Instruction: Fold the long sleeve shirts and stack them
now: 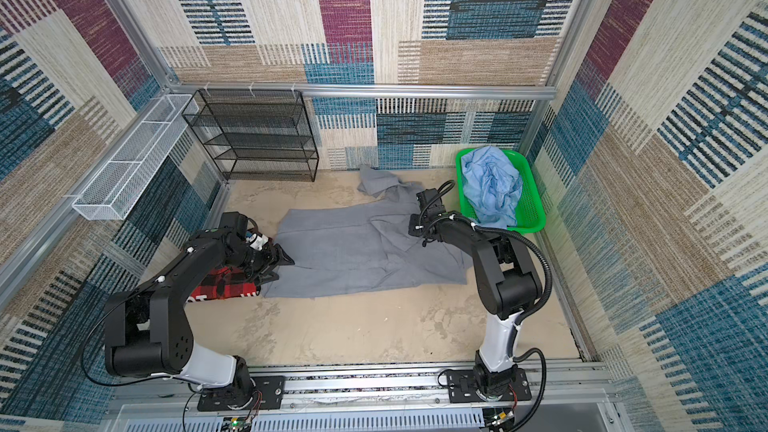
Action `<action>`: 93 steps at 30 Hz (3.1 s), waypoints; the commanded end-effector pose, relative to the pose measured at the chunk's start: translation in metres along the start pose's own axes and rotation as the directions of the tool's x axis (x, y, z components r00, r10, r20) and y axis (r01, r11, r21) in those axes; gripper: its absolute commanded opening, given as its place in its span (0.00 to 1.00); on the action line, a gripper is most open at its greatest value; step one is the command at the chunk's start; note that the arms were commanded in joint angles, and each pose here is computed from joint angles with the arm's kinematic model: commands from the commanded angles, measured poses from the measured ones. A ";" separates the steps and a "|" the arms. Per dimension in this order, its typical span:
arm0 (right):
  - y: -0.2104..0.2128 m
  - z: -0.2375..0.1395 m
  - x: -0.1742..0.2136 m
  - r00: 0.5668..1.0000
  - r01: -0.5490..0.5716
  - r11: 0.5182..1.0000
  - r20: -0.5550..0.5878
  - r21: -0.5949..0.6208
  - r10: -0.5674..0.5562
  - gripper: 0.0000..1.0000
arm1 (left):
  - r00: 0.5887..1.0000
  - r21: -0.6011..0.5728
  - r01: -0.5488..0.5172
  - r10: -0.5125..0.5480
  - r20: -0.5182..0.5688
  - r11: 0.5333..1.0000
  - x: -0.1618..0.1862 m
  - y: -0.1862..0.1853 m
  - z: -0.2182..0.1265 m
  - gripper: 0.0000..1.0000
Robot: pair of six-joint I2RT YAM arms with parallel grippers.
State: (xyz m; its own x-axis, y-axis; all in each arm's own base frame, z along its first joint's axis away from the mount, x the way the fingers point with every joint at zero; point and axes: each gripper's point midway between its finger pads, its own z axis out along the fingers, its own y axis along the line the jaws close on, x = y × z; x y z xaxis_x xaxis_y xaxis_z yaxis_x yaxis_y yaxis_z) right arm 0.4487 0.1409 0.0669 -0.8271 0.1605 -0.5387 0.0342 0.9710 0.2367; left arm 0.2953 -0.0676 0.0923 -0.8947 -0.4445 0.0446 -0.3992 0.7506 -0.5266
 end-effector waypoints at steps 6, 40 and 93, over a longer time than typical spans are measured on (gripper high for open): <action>0.012 -0.016 -0.021 0.997 0.013 0.999 0.076 -0.046 -0.010 0.00 | 0.999 0.024 -0.037 0.037 0.001 0.999 -0.002 -0.004 0.000 0.69; 0.021 -0.092 -0.041 0.979 0.007 0.995 0.203 -0.103 0.014 0.00 | 0.999 0.052 -0.049 0.049 0.003 0.997 0.001 -0.009 -0.003 0.83; 0.263 -0.229 0.012 0.968 0.021 0.808 0.213 -0.589 0.130 0.00 | 0.888 -0.086 -0.125 0.150 0.435 0.988 -0.007 -0.002 -0.106 0.94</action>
State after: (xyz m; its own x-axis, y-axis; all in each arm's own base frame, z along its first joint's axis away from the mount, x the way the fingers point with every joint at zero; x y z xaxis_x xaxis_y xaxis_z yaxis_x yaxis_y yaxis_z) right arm 0.3135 0.3492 0.2963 -0.7021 0.2265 -0.6751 -0.3555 0.7099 0.6079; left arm 0.2801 -0.0222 0.1808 -0.7798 -0.5011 -0.3754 -0.2973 0.8240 -0.4823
